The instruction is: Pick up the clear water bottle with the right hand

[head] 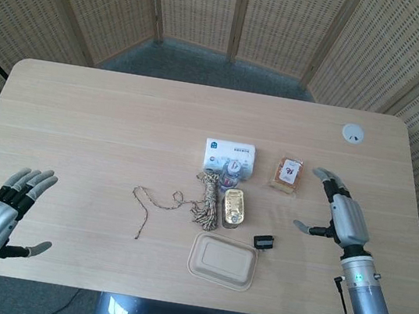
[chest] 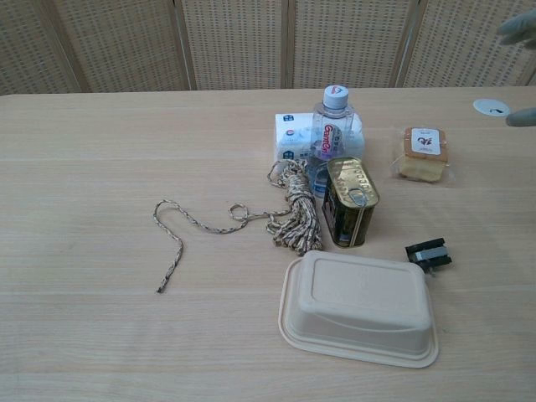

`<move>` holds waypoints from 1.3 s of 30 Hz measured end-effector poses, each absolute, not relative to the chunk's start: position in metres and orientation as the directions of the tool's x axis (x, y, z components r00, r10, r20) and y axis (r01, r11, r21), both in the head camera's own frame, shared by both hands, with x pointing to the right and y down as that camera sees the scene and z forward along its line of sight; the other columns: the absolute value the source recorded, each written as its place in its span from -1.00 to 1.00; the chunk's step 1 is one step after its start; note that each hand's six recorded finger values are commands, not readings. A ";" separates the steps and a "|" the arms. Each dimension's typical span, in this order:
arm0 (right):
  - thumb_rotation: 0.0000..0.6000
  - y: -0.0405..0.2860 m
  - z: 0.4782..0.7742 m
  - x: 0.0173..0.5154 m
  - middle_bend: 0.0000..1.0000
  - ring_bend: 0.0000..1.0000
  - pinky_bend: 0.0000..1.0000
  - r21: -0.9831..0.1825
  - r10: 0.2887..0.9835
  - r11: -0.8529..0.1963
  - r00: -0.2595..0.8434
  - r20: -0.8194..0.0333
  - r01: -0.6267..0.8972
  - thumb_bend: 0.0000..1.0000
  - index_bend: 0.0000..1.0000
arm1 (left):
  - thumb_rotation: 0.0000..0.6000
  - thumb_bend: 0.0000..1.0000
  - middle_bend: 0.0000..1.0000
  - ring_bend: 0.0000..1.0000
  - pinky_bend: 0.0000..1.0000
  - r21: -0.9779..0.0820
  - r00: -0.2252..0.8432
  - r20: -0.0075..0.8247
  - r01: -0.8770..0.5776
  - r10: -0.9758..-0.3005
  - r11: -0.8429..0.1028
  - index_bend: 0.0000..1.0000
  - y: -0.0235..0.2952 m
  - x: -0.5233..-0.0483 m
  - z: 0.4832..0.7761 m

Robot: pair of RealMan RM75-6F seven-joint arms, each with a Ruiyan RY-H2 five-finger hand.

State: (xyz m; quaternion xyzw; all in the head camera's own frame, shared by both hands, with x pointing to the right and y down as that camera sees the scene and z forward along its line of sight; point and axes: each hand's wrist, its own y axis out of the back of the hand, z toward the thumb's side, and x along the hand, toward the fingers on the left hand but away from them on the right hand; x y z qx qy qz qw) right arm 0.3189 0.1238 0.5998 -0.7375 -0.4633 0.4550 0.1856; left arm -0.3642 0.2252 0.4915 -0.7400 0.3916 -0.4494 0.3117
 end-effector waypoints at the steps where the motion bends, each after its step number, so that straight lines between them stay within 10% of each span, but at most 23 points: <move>1: 1.00 0.124 0.600 0.319 -1.00 -1.00 -1.00 -0.694 0.851 -0.503 0.158 -0.500 0.514 -0.77 -1.00 | 1.00 -0.70 -1.00 -1.00 -1.00 -0.813 0.290 0.422 -0.299 -0.859 -0.500 -1.00 0.225 -0.364 0.492; 39: 0.75 0.069 0.651 0.246 -1.00 -1.00 -1.00 -0.510 0.748 -0.648 0.346 -0.566 0.566 -0.77 -1.00 | 1.00 -0.69 -1.00 -1.00 -1.00 -0.819 0.274 0.431 -0.280 -0.859 -0.501 -1.00 0.223 -0.366 0.489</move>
